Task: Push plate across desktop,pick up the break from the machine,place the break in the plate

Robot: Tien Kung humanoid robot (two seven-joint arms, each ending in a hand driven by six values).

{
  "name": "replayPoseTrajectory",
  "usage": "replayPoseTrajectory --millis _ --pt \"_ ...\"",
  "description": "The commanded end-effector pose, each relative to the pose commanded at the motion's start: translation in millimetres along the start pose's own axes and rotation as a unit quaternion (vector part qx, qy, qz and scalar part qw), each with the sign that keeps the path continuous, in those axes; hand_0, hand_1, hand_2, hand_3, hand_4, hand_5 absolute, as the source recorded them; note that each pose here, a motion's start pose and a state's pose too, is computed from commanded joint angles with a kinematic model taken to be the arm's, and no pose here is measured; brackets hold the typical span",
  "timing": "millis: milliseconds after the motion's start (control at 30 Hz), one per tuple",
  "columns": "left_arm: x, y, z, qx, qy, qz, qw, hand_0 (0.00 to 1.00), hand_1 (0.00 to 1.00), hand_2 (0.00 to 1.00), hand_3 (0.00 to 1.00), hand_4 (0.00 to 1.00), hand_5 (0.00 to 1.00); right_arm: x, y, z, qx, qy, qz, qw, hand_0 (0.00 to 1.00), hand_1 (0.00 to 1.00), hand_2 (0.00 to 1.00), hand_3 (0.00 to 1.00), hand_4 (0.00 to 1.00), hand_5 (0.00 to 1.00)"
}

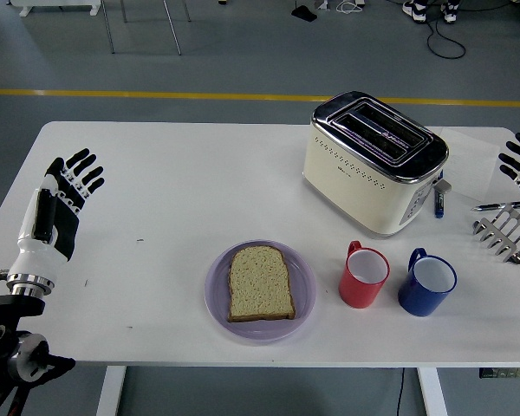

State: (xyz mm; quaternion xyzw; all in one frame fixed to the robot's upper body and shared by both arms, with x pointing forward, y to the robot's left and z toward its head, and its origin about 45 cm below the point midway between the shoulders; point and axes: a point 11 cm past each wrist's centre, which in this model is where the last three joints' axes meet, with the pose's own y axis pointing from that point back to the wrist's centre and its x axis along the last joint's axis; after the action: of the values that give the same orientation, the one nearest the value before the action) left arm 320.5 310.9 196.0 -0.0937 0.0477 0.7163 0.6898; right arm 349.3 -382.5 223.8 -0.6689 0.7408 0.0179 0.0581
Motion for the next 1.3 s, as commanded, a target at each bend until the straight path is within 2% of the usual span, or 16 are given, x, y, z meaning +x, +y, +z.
replayPoseTrajectory --millis 100,500,900,1033,1300 --pt "1.6 -2.1 4.1 -0.006 0.001 0.003 1.000 0.834 0.842 0.876 0.808 0.573 0.998 -5.4 -3.2 -4 0.005 0.002 -0.008 1.000 0.879 0.794 0.819 0.793 0.500 0.561" --pt "0.3 -1.7 6.0 -0.013 0.002 0.001 1.000 0.832 0.842 0.875 0.805 0.572 0.998 -6.9 -4.1 -3 0.005 -0.001 -0.010 1.000 0.878 0.794 0.817 0.793 0.497 0.560" --pt "2.1 6.0 -2.1 0.001 -0.001 0.001 1.000 0.831 0.842 0.874 0.804 0.571 0.998 -0.2 1.4 2 -0.003 -0.001 -0.002 1.000 0.878 0.793 0.816 0.791 0.498 0.561" --pt "2.8 11.4 -10.2 0.014 -0.001 0.003 1.000 0.831 0.842 0.874 0.803 0.571 0.998 3.0 6.6 9 -0.012 -0.004 0.004 1.000 0.878 0.793 0.816 0.792 0.497 0.566" --pt "5.9 10.3 -13.8 0.018 -0.001 0.008 1.000 0.831 0.842 0.873 0.803 0.570 0.998 3.6 9.3 8 -0.012 -0.009 0.002 1.000 0.878 0.793 0.816 0.791 0.497 0.570"
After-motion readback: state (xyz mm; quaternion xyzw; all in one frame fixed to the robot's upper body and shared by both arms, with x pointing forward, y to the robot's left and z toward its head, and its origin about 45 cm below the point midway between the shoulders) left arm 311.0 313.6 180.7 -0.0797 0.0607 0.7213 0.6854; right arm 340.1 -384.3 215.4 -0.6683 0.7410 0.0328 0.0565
